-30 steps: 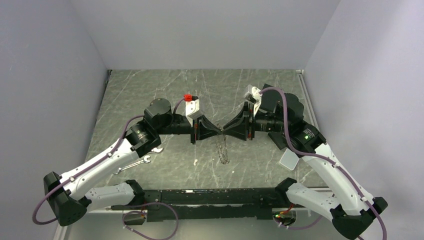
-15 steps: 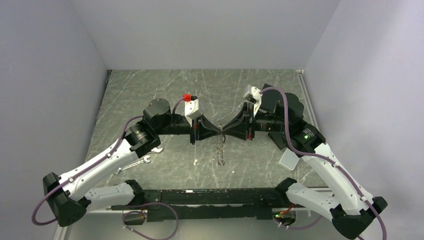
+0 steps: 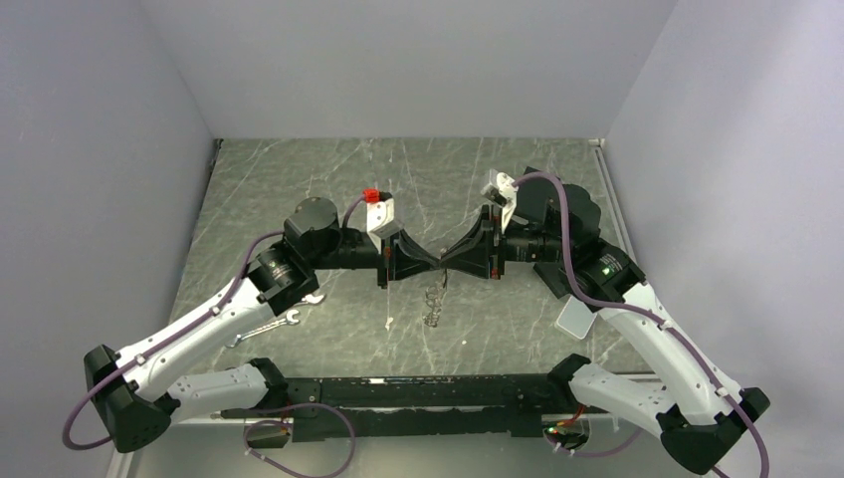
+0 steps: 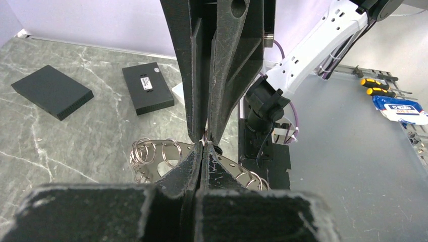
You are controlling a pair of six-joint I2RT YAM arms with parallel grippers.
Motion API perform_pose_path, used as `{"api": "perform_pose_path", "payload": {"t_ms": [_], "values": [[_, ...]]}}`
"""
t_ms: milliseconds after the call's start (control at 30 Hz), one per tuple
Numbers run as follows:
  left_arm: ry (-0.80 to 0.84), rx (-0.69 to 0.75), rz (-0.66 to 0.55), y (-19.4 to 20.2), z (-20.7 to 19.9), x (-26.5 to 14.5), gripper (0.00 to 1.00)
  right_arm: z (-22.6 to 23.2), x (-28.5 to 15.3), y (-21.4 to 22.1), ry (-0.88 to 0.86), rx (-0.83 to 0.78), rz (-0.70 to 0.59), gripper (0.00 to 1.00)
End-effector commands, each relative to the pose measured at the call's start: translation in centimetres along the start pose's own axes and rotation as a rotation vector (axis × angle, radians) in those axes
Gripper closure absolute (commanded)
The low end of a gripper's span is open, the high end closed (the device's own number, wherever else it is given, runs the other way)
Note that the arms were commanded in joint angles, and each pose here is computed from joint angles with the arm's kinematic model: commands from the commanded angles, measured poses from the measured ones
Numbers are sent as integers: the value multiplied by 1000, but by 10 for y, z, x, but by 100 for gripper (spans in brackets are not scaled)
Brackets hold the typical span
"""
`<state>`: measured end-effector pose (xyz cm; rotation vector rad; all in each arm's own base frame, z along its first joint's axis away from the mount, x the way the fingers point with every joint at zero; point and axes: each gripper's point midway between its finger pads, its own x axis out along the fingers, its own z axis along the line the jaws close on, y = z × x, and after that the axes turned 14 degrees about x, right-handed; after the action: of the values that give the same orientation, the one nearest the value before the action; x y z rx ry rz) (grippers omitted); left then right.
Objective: Put the keys on the keyring
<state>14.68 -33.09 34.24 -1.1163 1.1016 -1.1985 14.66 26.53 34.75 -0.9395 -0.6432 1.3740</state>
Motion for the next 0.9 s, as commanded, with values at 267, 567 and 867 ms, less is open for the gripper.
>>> {"api": "perform_pose_path", "payload": {"t_ms": [267, 567, 867], "values": [[-20, 51, -94, -28, -1, -7, 100, 10, 1, -6, -43, -40, -13, 100], [-39, 39, -77, -25, 2, -6, 100, 10, 3, -5, -44, -34, -10, 100], [-104, 10, -38, -17, 9, -11, 63, 0, 5, -2, 14, 16, -10, 100]]}}
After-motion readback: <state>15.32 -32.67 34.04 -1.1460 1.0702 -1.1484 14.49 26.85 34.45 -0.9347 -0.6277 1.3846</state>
